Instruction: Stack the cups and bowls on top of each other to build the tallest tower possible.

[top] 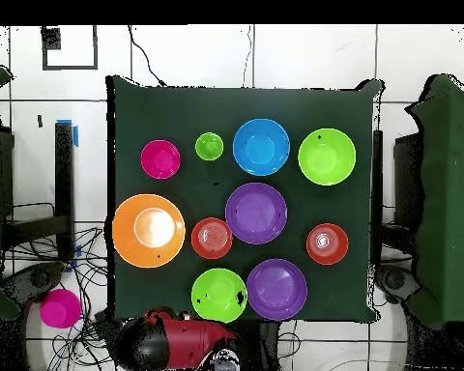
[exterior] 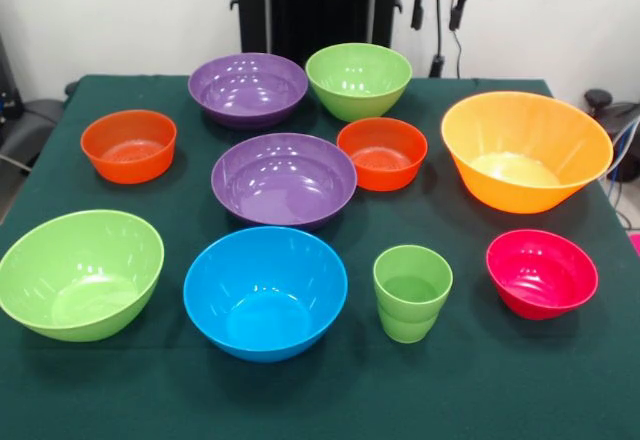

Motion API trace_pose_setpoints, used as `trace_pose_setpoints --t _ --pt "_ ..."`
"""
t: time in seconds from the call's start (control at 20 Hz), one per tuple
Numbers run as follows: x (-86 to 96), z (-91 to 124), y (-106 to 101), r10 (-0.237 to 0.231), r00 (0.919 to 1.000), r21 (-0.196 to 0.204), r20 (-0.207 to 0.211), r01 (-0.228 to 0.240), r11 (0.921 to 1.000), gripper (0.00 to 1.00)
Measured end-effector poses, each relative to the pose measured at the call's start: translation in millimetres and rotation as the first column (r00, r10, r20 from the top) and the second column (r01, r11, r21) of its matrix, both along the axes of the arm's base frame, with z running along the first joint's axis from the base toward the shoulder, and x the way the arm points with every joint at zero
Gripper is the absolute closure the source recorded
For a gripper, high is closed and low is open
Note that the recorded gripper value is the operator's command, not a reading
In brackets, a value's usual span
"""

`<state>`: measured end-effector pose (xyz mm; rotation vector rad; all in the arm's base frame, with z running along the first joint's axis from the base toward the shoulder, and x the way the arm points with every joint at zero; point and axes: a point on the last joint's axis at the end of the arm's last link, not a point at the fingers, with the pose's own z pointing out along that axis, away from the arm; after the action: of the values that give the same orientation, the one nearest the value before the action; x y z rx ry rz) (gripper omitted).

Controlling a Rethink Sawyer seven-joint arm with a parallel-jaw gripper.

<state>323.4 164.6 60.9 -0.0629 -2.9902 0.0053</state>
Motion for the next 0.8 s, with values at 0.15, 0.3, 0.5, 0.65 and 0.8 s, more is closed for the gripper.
trace_pose_setpoints --t 0.15,0.3,0.5,0.65,0.8 --pt "-2.9 1 8 0.015 0.9999 -0.001 0.004 -0.015 0.9999 0.0" --pt "-9.4 0 26 0.041 0.9992 -0.004 0.006 -0.041 0.9992 0.0" --pt "-13.2 -4 50 0.055 0.9984 -0.006 0.012 -0.055 0.9985 0.0" --pt "-10.4 -8 63 0.043 0.999 0.004 0.013 -0.043 0.999 0.0" --pt "-5.7 -12 73 0.018 0.9998 0.019 0.009 -0.018 0.9996 0.0"
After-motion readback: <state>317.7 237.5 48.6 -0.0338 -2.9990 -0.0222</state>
